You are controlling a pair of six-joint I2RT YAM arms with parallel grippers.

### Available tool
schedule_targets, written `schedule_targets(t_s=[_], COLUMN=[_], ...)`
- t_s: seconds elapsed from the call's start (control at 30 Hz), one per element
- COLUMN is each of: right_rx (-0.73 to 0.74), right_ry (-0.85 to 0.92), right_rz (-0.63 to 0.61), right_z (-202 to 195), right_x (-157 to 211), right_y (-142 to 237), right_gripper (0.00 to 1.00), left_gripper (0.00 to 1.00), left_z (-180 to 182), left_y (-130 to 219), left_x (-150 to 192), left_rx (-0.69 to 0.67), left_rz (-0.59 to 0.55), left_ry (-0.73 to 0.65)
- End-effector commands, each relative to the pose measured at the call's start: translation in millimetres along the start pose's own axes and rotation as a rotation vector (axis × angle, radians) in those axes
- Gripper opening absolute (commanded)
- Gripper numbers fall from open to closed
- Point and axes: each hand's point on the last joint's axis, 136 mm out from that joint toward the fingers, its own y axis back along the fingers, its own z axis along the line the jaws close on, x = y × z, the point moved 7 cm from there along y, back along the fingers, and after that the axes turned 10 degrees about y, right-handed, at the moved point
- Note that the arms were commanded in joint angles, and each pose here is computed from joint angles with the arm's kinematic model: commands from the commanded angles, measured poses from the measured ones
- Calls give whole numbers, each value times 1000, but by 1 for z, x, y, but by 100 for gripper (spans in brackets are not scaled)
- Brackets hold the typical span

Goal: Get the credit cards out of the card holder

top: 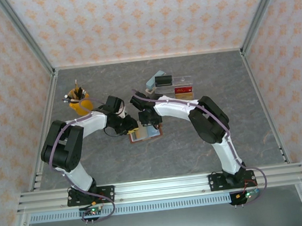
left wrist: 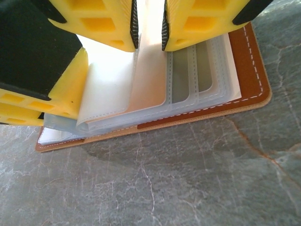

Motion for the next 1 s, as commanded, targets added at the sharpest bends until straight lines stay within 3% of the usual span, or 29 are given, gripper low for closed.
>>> schedule_targets(t_s=[0.0,0.37,0.57,0.8,0.97], right_rx=[-7,-68,-49,-29,67], right_ry=[-30,-48,-24,84,86], right_rz=[100,-128,-163,-161,-93], right_z=[-7,-9,-13,-3,-6], right_x=[22,-10,-11,-4,2], right_y=[-19,48,63,67,48], right_gripper=[26,31,40,57,55], left_gripper=[23,16,16,16,16], left_z=[-5,10,10,12,13], left_y=[-8,-15,-16,-17,-17], left_x=[0,-1,0,0,0], left_rx=[32,-20,-22,-31,-38], left_rz=[21,17,22,24,21], left_ry=[-30,-2,-1,-2,2])
